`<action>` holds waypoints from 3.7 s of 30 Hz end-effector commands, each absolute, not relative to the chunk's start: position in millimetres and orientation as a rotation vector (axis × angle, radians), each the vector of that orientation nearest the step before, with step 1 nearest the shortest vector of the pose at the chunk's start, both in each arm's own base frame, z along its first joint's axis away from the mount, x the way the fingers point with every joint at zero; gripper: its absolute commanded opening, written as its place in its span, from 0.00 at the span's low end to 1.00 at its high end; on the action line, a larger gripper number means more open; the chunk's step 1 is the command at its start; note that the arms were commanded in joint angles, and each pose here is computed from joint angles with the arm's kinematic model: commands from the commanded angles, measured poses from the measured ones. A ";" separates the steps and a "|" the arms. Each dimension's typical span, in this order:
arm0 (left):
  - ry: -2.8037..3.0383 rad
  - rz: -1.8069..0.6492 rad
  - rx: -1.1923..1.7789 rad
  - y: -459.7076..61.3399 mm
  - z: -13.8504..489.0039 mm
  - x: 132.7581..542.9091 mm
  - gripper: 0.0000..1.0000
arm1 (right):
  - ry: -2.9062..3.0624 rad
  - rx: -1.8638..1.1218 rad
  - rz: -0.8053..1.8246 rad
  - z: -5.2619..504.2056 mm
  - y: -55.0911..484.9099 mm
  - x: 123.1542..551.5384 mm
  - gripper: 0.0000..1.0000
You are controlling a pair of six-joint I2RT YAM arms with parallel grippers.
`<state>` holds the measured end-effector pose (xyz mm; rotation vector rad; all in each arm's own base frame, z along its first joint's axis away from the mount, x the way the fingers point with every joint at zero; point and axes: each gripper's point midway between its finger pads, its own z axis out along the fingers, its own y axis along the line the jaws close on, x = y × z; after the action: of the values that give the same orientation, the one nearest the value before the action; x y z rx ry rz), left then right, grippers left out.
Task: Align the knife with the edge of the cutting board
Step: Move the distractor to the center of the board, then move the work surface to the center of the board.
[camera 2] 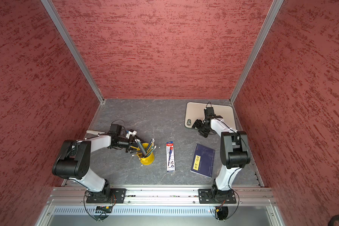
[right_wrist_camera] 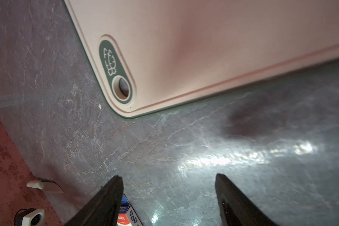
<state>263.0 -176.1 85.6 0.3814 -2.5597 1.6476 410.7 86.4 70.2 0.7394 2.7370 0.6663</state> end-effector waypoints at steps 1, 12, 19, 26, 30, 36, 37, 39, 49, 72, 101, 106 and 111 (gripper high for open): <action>-2.561 1.616 0.385 -179.1 90.4 249.1 0.63 | 2.765 0.634 0.604 81.3 101.7 432.9 0.76; -2.589 1.583 0.388 -183.7 116.7 220.7 0.63 | 2.849 0.626 0.486 51.6 139.8 487.1 0.77; -2.661 1.612 0.395 -172.1 149.5 223.3 0.66 | 2.928 0.627 0.476 20.4 147.7 491.4 0.76; -2.759 1.625 0.591 -134.0 158.0 247.8 0.67 | 3.004 0.550 0.468 1.1 168.2 477.2 0.75; -2.865 1.529 0.722 -107.2 153.3 261.6 0.67 | 3.052 0.460 0.597 0.8 210.9 460.3 0.72; -2.957 1.379 0.997 -69.6 136.1 285.3 0.67 | 3.081 0.228 0.721 14.3 302.3 428.1 0.71; -2.964 1.360 1.032 -65.4 133.1 288.5 0.67 | 3.078 0.214 0.754 17.1 317.0 423.8 0.71; -2.964 1.349 1.065 -61.7 129.0 294.0 0.67 | 3.069 0.149 0.816 25.3 344.3 417.9 0.69; -2.937 1.355 1.064 -64.3 118.5 310.8 0.66 | 2.914 -0.205 1.056 100.9 419.3 411.1 0.72; -3.017 1.134 0.667 -154.0 74.7 412.1 0.69 | 2.884 0.785 0.347 81.8 31.6 418.8 0.89; -2.972 0.981 0.627 -151.4 32.8 408.7 0.69 | 2.993 0.485 0.895 30.3 180.7 461.0 0.85; -2.972 0.954 0.645 -137.9 28.3 406.7 0.69 | 2.996 0.467 0.912 28.0 195.3 462.4 0.85; -2.970 0.958 0.678 -126.0 27.5 408.0 0.69 | 3.012 0.462 0.904 29.1 199.5 455.8 0.85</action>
<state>419.6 -117.1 35.5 0.7298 -3.0110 0.9308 481.4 142.2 38.1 0.5285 2.9222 0.6943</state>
